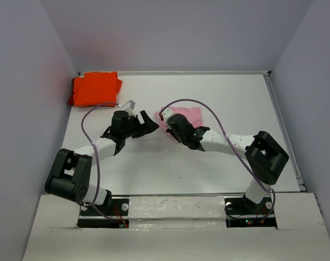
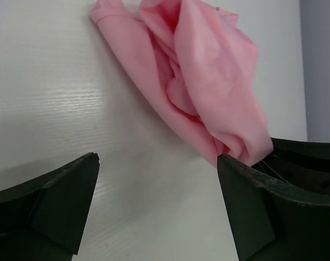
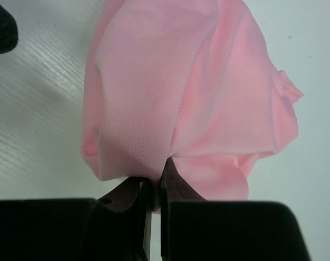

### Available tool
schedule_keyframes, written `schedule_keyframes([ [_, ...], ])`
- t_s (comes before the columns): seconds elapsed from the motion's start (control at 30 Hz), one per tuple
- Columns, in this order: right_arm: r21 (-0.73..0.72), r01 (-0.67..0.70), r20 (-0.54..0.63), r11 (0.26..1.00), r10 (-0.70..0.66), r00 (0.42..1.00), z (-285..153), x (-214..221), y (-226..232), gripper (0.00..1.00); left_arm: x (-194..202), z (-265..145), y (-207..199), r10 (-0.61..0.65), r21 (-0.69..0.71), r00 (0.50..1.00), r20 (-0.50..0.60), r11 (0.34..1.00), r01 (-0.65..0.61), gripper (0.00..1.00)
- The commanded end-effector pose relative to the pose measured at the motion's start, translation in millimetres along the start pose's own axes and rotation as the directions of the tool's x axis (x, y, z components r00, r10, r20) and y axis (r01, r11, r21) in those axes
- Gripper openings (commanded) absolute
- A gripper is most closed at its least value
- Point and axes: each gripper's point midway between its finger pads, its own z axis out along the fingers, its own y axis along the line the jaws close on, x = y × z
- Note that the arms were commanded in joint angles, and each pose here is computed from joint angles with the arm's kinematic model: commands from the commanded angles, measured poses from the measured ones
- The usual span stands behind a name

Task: Fold and stack the t-shirts
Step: Put the neatly folded tshirt into the corner of the board with the left arm

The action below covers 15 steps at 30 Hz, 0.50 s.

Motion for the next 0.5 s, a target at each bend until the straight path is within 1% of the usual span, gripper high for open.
schedule_keyframes([
  [0.0, -0.005, -0.025, 0.039, 1.0, 0.025, 0.999, -3, -13, -3, 0.0, -12, -14, -22, -0.032, 0.108, 0.995, 0.098, 0.994, 0.021, 0.99],
  [0.03, -0.009, -0.021, 0.035, 1.0, 0.022, 0.999, -2, -12, -2, 0.0, -3, -15, -19, -0.049, 0.113, 0.995, 0.082, 0.993, 0.039, 0.99],
  [0.1, -0.012, -0.021, 0.031, 1.0, 0.021, 0.999, -1, -11, -1, 0.0, -2, -17, -25, -0.09, 0.16, 0.992, 0.09, 0.984, 0.074, 0.99],
  [0.13, -0.009, -0.019, 0.031, 1.0, 0.02, 0.999, -1, -10, -1, 0.0, 10, -19, -22, -0.106, 0.175, 0.992, 0.066, 0.98, 0.093, 0.99],
  [0.17, -0.009, -0.019, 0.029, 1.0, 0.019, 0.999, -1, -10, -1, 0.0, 8, -19, -25, -0.112, 0.2, 0.99, 0.081, 0.975, 0.094, 0.99],
  [0.2, -0.005, -0.021, 0.033, 1.0, 0.021, 0.999, -2, -11, -2, 0.0, 11, -19, -24, -0.144, 0.205, 0.987, 0.072, 0.971, 0.127, 0.99],
  [0.23, -0.003, -0.021, 0.034, 1.0, 0.022, 0.999, -2, -12, -3, 0.0, 24, -17, -19, -0.161, 0.211, 0.986, 0.035, 0.966, 0.15, 0.99],
  [0.27, -0.005, -0.02, 0.036, 1.0, 0.021, 0.999, -2, -12, -3, 0.0, 23, -17, -23, -0.168, 0.239, 0.985, 0.04, 0.959, 0.154, 0.99],
  [0.33, -0.005, -0.02, 0.035, 1.0, 0.02, 0.999, -2, -12, -3, 0.0, 34, -16, -22, -0.224, 0.266, 0.975, 0.004, 0.94, 0.215, 0.99],
  [0.4, -0.003, -0.016, 0.029, 1.0, 0.016, 0.999, 0, -10, -2, 0.0, 27, -16, -29, -0.234, 0.319, 0.972, 0.029, 0.923, 0.213, 0.99],
  [0.43, -0.003, -0.016, 0.026, 1.0, 0.016, 1.0, 0, -9, -2, 0.0, 33, -14, -28, -0.264, 0.329, 0.965, 0.004, 0.911, 0.248, 0.99],
  [0.47, -0.005, -0.014, 0.025, 1.0, 0.014, 1.0, 0, -9, -2, 0.0, 26, -15, -36, -0.263, 0.378, 0.964, 0.027, 0.896, 0.234, 0.99],
])
